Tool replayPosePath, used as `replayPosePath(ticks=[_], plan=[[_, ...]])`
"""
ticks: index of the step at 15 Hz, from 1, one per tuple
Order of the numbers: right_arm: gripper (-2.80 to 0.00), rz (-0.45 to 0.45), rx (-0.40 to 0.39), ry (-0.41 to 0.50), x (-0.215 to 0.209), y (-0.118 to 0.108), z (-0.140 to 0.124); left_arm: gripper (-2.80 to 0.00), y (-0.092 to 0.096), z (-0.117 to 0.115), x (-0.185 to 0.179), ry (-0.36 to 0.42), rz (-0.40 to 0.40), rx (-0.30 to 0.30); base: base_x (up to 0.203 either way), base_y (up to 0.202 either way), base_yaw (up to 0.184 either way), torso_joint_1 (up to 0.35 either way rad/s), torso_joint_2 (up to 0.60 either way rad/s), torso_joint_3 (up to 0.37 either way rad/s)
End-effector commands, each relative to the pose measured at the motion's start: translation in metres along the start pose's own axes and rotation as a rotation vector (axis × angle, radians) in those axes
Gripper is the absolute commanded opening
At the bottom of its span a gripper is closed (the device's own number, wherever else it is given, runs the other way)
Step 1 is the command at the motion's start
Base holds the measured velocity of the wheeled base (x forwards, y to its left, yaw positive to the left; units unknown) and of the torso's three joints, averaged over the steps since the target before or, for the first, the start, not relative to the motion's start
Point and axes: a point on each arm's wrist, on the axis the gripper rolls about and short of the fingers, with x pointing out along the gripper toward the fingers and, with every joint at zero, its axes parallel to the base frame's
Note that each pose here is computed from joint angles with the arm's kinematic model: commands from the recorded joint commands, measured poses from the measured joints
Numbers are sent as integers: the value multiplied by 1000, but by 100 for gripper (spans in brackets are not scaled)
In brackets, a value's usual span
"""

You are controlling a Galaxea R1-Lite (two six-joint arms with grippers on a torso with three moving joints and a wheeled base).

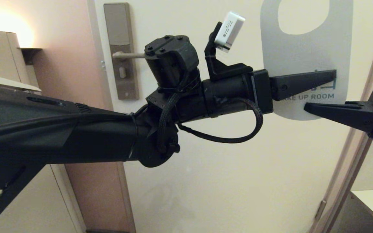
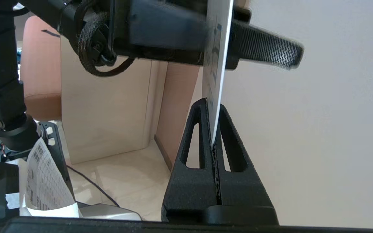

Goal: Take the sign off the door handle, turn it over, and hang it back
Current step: Hand it to the other hand

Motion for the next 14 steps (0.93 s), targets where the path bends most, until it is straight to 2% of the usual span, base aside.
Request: replayPosePath(ticks=[1, 8, 14], plan=[[-280, 3, 1, 1, 0, 0, 0, 0, -3, 2, -6, -1, 1, 2, 0, 0, 0, 0, 0, 0], [-280, -17, 22, 24, -2, -2, -11, 0, -14, 15, -65, 0, 120, 1, 0, 0, 0, 0, 0, 0], [-280, -89, 30, 26, -9, -13, -12, 0, -33, 31, -119, -19, 231, 20, 0, 0, 0, 0, 0, 0]])
